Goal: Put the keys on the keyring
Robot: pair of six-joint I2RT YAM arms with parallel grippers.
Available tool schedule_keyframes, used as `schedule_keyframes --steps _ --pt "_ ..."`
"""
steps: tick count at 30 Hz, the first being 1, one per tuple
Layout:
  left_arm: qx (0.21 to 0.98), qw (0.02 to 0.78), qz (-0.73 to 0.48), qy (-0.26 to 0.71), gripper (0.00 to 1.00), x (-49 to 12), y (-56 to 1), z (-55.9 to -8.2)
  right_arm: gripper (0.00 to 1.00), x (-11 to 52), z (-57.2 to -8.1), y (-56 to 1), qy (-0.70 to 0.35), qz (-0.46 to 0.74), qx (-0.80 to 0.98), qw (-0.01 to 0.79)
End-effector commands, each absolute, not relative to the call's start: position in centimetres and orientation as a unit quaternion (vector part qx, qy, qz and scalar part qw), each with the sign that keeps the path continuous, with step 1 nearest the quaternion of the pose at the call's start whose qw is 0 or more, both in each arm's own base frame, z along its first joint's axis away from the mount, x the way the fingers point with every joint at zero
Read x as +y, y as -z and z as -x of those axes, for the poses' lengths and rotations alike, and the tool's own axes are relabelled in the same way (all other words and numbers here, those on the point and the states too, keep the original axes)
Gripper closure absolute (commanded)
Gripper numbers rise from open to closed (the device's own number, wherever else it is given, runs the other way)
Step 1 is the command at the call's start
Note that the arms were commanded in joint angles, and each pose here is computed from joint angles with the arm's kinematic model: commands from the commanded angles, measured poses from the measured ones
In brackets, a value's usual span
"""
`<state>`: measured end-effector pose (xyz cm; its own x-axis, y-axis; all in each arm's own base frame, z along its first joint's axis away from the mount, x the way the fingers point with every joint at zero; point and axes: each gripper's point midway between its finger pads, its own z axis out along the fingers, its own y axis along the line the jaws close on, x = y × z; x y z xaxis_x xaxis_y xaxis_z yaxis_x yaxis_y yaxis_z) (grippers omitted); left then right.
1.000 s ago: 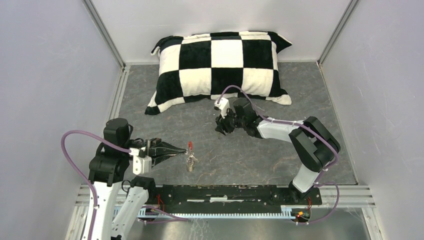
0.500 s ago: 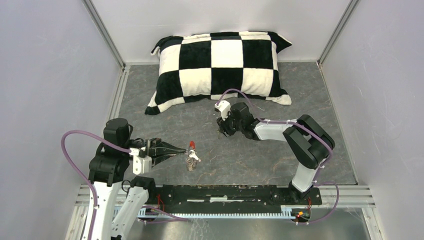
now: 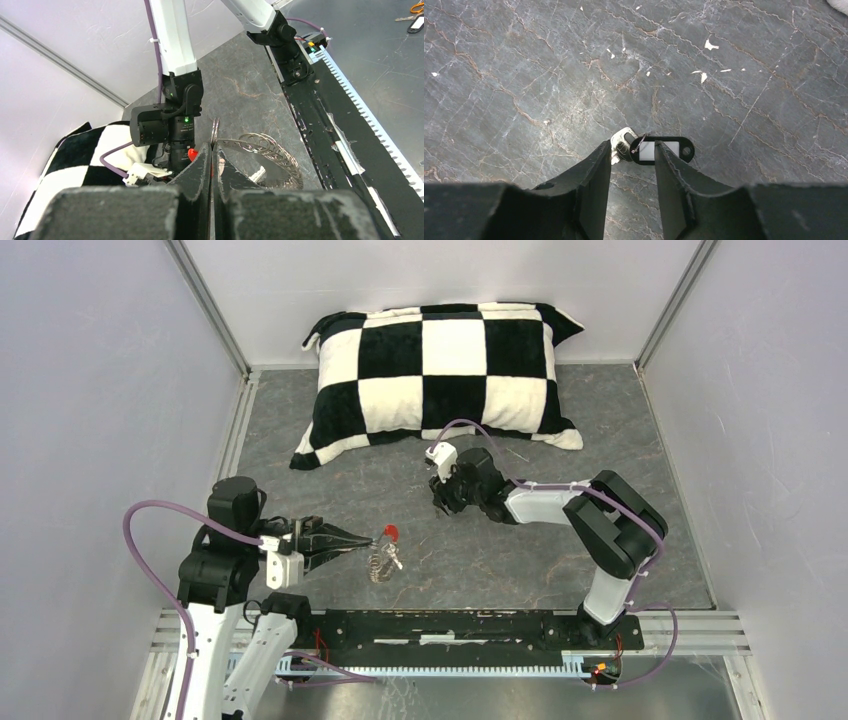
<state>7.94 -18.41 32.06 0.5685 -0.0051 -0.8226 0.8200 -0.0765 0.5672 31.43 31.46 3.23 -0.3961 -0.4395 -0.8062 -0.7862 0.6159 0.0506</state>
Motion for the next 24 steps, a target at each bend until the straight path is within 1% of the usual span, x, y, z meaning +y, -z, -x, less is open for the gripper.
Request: schedule_keyframes --steps 1,6,10,16,18,19,23,24 --pt "0.295 0.611 -0.654 0.335 0.98 -18.5 -32.4 -7.7 0.6 32.1 -32.0 -3.9 -0.212 0.373 0.802 0.416" --pt "0.295 0.611 -0.655 0.334 0.98 -18.5 -32.4 -7.8 0.7 32.1 -32.0 -3.3 -0.204 0.374 0.807 0.41" --pt "0.294 0.611 -0.655 0.333 0.98 -18.5 -32.5 -7.8 0.76 31.9 -32.0 -2.9 -0.197 0.372 0.811 0.405" --pt "0.294 0.611 -0.655 0.334 0.98 -18.5 -32.5 -7.7 0.8 31.7 -32.2 -2.9 -0.19 0.371 0.813 0.407" --pt "0.293 0.611 -0.655 0.335 0.98 -18.5 -32.5 -7.7 0.83 31.7 -32.2 -3.0 -0.191 0.371 0.811 0.41" --pt "0.293 0.611 -0.654 0.335 0.98 -18.5 -32.5 -7.7 0.85 31.8 -32.3 -3.1 -0.191 0.37 0.81 0.412" --pt "0.294 0.611 -0.654 0.336 0.98 -18.5 -32.6 -7.6 0.99 32.2 -32.3 -3.9 -0.201 0.377 0.8 0.421" --pt "0.294 0.611 -0.654 0.336 0.98 -18.5 -32.6 -7.5 1.0 32.3 -32.2 -4.3 -0.205 0.382 0.794 0.426"
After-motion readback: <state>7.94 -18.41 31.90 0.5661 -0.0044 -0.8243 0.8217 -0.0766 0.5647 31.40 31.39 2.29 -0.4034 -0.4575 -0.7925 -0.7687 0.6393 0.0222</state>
